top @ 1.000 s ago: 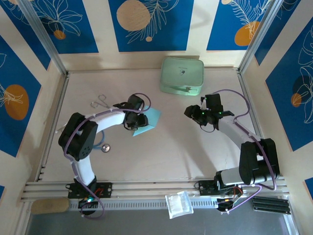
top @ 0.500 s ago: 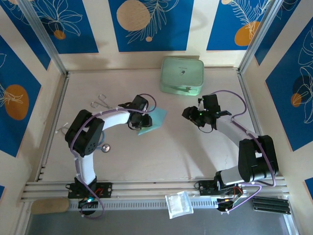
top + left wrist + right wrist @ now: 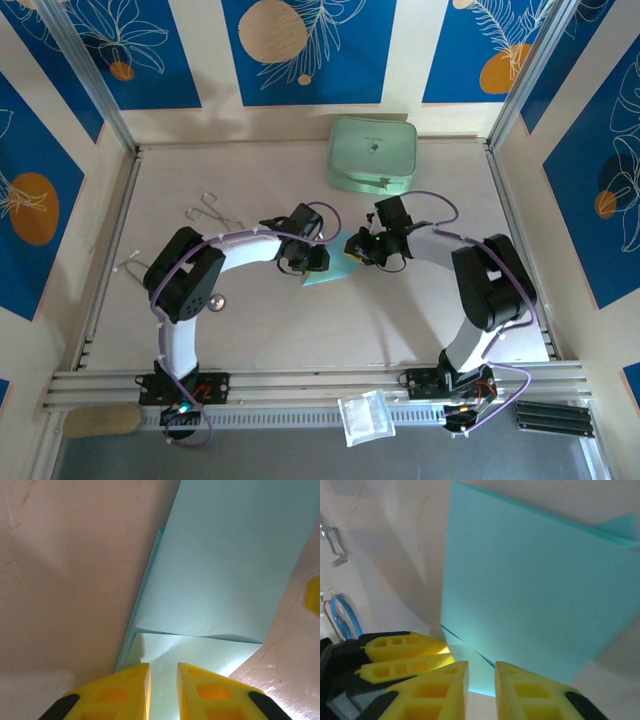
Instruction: Fold a paper plane with a square sheet of paper (pick it up from the middle)
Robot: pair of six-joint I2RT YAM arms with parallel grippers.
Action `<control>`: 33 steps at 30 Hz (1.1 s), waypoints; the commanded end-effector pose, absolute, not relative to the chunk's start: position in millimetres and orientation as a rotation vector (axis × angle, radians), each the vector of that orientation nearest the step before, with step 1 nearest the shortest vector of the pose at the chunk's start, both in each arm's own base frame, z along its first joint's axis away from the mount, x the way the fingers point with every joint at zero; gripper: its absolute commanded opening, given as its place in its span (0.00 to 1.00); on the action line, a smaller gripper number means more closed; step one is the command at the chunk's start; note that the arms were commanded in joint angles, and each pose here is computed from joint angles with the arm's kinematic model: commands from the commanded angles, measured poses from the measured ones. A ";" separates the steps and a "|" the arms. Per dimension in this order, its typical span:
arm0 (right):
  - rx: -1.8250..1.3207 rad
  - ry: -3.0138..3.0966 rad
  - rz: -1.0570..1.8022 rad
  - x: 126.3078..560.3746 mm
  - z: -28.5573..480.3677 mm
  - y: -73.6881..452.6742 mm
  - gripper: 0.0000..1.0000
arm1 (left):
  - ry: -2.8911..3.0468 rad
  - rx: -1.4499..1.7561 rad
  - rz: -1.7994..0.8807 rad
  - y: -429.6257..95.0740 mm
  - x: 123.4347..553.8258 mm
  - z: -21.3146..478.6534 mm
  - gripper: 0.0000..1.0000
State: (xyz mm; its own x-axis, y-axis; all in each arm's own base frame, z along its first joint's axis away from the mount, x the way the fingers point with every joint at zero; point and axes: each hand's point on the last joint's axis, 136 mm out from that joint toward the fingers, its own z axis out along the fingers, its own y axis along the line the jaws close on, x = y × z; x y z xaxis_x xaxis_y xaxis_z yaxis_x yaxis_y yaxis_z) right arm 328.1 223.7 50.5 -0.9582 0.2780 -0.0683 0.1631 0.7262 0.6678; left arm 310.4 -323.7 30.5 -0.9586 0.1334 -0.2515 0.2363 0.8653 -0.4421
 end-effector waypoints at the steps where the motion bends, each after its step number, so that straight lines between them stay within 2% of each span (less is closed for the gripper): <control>1: 0.308 2.770 1.126 332.5 55.5 244.3 0.18 | 2.787 0.316 -0.729 -326.9 314.3 48.6 0.20; 6: 0.354 2.845 1.077 326.7 32.7 247.7 0.16 | 2.763 0.279 -0.739 -323.2 312.9 55.6 0.17; 12: 0.396 2.879 1.034 325.7 21.6 243.6 0.16 | 2.813 0.232 -0.665 -314.2 312.6 36.6 0.13; 20: 0.402 2.816 1.074 331.8 41.4 241.8 0.16 | 2.887 0.155 -0.543 -302.1 314.3 14.4 0.09; 27: 0.572 2.713 1.004 321.8 56.0 212.4 0.34 | 2.937 0.086 -0.527 -299.3 307.9 4.1 0.07; 33: 0.804 2.730 0.983 298.0 45.2 198.4 0.36 | 2.956 0.063 -0.542 -299.6 304.4 0.4 0.06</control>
State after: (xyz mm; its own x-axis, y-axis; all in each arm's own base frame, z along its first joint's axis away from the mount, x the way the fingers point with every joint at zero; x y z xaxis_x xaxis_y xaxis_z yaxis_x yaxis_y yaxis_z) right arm 310.4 206.3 55.1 -0.8925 0.4507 -0.0167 0.3310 0.6799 0.6543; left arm 315.4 -311.1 22.0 -0.9756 0.0289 -0.2176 0.1158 0.9100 -0.3980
